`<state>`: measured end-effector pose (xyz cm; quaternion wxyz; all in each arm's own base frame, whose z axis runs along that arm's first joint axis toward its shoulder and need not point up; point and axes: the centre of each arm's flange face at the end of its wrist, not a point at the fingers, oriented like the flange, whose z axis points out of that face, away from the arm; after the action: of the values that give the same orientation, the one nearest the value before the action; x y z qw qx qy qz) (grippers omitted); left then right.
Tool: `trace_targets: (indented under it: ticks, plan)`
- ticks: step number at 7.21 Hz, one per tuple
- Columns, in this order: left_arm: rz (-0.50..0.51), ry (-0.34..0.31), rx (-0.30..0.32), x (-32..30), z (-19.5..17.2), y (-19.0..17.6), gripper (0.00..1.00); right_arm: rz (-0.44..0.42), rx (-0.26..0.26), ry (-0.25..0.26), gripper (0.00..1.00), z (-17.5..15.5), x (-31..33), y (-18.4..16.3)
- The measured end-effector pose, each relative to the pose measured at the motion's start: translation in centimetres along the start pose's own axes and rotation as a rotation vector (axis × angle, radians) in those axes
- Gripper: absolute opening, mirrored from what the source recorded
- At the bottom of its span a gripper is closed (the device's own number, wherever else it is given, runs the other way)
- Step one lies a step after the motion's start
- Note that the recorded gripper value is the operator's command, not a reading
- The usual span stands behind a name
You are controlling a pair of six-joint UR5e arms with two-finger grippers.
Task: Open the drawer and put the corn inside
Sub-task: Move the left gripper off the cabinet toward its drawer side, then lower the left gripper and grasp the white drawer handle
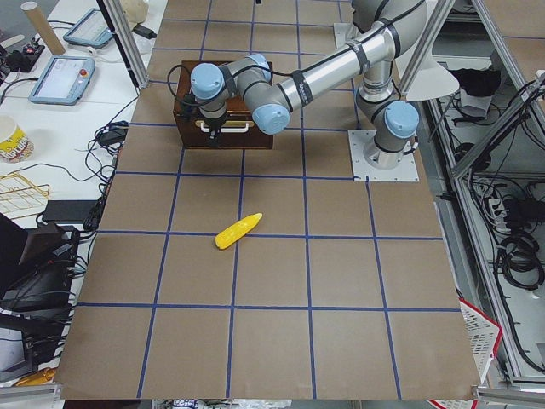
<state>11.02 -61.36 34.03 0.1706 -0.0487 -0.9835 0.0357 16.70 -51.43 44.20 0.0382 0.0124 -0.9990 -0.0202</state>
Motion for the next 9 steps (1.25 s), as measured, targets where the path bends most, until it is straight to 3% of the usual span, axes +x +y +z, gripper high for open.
trace_targets:
  ticks: [9]
  plan:
    - [-0.165,0.09,-0.078,-2.9,4.0,0.8,1.0,0.0,0.0,0.0,1.0,0.0,0.0,0.0]
